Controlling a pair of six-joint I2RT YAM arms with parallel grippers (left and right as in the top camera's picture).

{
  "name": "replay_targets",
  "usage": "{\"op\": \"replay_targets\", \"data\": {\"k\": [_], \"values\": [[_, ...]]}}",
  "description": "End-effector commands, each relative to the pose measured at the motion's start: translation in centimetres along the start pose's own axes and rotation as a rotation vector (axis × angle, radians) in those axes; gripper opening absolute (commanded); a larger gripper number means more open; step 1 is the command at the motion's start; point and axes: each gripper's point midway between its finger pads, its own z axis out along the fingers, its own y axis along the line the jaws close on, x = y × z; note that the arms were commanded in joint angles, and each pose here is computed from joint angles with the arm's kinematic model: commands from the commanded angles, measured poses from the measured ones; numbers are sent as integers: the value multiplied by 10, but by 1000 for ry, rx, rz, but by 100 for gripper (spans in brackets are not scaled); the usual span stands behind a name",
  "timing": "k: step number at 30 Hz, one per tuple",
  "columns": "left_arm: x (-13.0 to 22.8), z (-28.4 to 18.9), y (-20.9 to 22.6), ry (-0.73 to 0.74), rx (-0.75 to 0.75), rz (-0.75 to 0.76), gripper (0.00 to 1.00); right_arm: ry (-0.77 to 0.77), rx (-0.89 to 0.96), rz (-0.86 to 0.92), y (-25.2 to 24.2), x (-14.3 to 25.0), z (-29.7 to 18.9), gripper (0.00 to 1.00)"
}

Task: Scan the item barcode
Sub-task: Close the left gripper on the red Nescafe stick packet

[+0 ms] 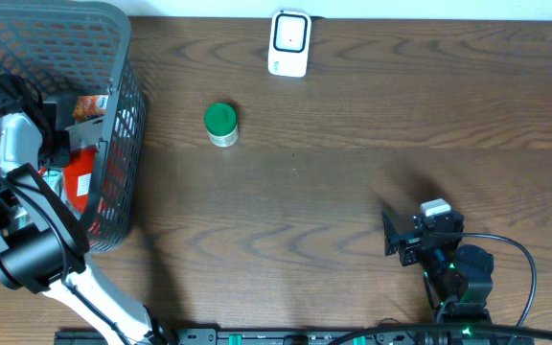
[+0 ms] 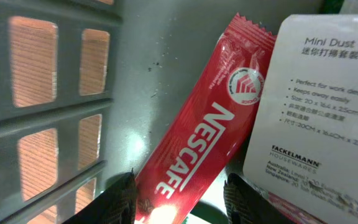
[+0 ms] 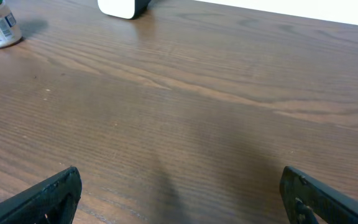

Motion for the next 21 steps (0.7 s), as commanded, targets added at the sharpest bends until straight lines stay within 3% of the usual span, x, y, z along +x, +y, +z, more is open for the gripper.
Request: {"op": "replay_targets", "data": {"k": [1, 4, 11, 21], "values": [[9, 17, -8, 38, 22, 20, 47, 11, 2, 14, 0, 3, 0, 99], [9, 19, -8, 39, 22, 20, 45, 14, 1, 15, 1, 4, 0, 99], [7, 19, -7, 29, 16, 18, 14, 18, 1, 16, 1, 5, 0, 99], [-2, 3, 0, -10, -4, 10, 12, 19, 4, 16, 0, 5, 0, 99]]}}
